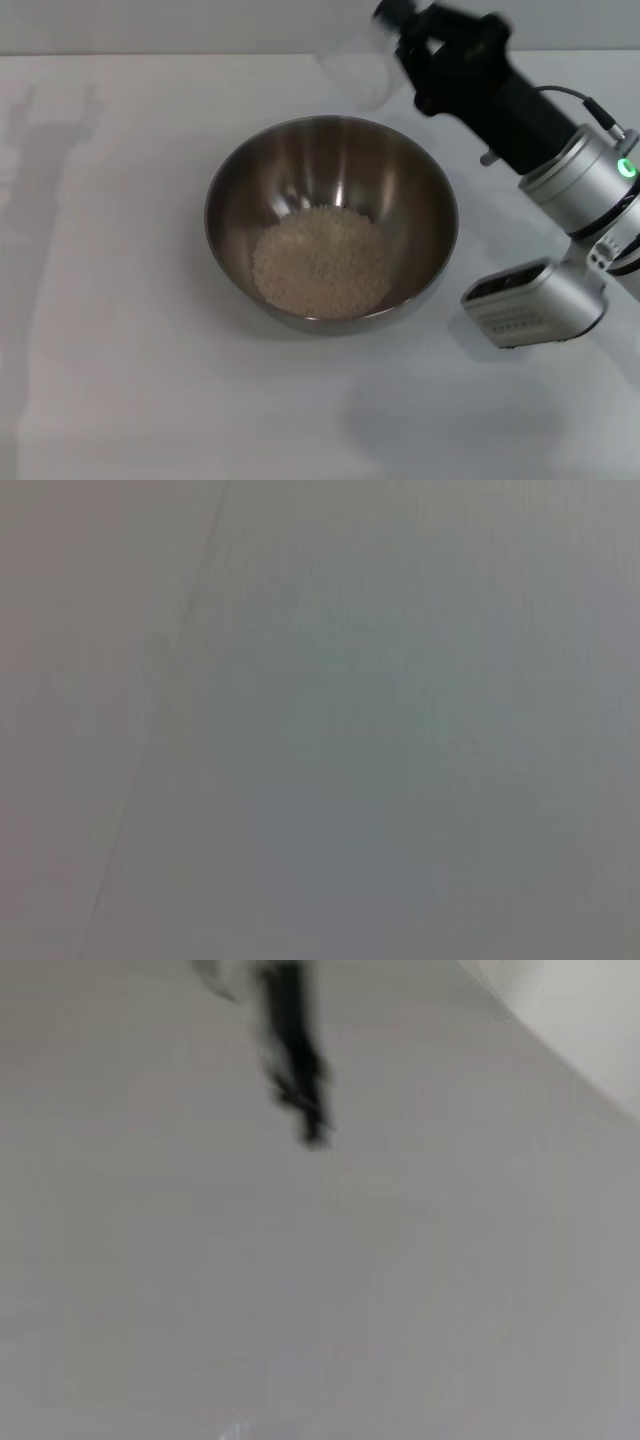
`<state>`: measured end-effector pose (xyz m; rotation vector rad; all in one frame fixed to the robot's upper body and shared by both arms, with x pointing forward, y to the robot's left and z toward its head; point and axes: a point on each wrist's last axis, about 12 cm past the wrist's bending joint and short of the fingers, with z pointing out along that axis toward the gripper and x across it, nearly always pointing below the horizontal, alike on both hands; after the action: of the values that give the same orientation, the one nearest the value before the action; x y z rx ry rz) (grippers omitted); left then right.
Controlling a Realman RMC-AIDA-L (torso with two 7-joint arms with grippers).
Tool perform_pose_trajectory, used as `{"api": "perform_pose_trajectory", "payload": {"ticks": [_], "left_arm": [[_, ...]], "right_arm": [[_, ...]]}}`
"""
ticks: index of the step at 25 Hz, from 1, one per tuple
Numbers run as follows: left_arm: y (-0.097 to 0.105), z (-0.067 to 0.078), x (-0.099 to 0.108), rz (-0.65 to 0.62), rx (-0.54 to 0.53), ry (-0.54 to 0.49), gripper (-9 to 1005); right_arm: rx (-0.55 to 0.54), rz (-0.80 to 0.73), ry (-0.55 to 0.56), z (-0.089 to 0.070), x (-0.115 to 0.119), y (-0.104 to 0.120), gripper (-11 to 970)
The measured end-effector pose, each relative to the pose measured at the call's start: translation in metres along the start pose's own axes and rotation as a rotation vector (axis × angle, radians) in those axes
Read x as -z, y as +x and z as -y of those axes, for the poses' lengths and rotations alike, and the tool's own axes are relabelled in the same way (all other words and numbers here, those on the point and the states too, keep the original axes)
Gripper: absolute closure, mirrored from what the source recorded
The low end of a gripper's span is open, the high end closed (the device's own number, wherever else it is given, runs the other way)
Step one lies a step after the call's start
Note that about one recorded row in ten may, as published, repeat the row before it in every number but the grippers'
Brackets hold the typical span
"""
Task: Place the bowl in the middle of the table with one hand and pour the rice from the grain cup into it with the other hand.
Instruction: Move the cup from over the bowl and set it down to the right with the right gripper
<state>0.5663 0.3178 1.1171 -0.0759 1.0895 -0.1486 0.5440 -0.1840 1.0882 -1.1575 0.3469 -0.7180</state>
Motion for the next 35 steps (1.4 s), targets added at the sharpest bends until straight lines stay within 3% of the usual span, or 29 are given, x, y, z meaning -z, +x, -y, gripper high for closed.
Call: {"api": "perform_pose_trajectory", "payload": {"ticks": [1, 2, 3, 4, 5, 11, 16, 35], "left_arm": [[0.000, 0.000, 0.000, 0.000, 0.000, 0.000, 185], [0.000, 0.000, 0.000, 0.001, 0.000, 0.000, 185], [0.000, 0.000, 0.000, 0.001, 0.000, 0.001, 185], [0.000, 0.000, 0.000, 0.002, 0.000, 0.002, 185], [0.000, 0.000, 0.000, 0.002, 0.001, 0.002, 185], [-0.001, 0.003, -0.001, 0.015, 0.002, 0.016, 185], [-0.003, 0.004, 0.000, 0.033, 0.002, 0.024, 185], [-0.011, 0.003, 0.006, 0.095, 0.001, 0.032, 185]], "right_arm": [[-0.159, -0.073, 0.048, 0.003, 0.003, 0.000, 940], [-0.159, -0.073, 0.048, 0.003, 0.003, 0.000, 940], [-0.247, -0.111, 0.076, 0.005, 0.004, 0.001, 940], [-0.434, -0.179, 0.135, 0.007, 0.009, 0.004, 940], [-0.434, -0.179, 0.135, 0.007, 0.009, 0.004, 940], [-0.934, -0.404, 0.302, 0.004, 0.029, 0.018, 940], [-1.220, -0.558, 0.296, -0.013, 0.050, 0.025, 940], [-1.427, -0.852, 0.102, -0.053, 0.065, 0.025, 934]]}}
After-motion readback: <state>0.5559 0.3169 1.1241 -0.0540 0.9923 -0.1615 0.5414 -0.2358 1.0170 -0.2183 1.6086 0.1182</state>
